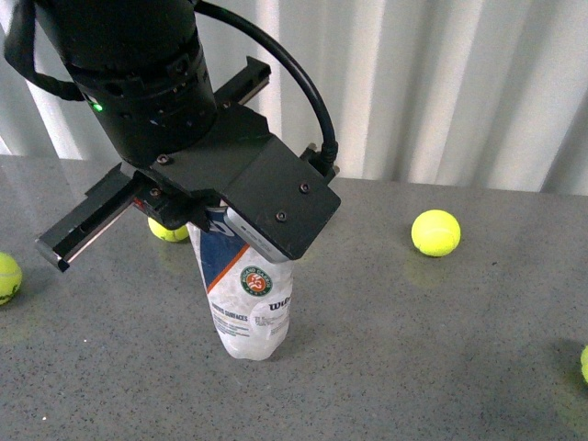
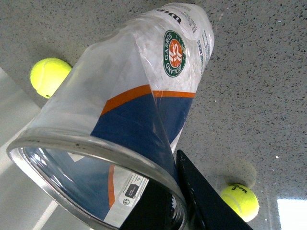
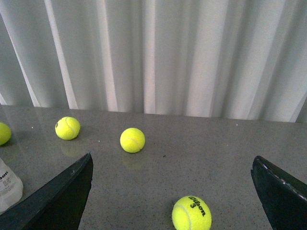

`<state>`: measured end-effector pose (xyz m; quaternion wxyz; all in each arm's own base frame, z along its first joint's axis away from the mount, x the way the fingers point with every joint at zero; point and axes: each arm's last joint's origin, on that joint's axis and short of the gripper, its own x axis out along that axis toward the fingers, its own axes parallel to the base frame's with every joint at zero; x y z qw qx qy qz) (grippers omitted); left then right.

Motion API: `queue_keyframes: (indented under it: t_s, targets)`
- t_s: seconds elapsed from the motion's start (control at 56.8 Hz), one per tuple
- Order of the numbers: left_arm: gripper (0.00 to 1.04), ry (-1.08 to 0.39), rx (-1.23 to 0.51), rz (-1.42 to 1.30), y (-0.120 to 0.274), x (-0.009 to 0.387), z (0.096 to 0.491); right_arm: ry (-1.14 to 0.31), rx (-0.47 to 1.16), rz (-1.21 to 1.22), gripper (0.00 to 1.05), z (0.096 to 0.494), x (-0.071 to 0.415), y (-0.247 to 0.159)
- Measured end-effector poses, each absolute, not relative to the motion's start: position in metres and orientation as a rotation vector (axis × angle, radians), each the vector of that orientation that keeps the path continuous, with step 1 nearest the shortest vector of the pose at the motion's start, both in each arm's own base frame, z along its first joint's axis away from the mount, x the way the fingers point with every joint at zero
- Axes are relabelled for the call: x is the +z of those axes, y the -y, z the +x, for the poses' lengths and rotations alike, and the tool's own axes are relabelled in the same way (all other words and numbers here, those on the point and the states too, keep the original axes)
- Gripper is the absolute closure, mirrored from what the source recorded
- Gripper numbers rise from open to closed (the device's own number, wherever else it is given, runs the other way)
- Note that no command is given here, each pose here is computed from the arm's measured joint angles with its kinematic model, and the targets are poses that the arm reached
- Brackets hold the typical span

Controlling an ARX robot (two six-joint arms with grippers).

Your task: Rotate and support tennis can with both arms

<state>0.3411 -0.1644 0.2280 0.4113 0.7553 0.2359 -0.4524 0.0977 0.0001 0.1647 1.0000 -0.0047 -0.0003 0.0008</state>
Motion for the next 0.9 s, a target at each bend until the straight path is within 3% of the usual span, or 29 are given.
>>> queue_keyframes:
  t_s: [0.334,0.405,0.897]
  targets:
    - [1.01,-0.605,-1.142,1.904,0.165,0.22,0.351,0.001,0.002,-0.01,0.07,0.098,0.165,0.0]
    - [0.86,-0.601,-1.142,1.902,0.165,0.219,0.352,0.001,0.002,-0.009,0.07,0.098,0.165,0.0]
    - [0.1,-0.561,-1.113,1.898,0.168,0.221,0.356,0.001,0.002,-0.009,0.07,0.098,0.165,0.0]
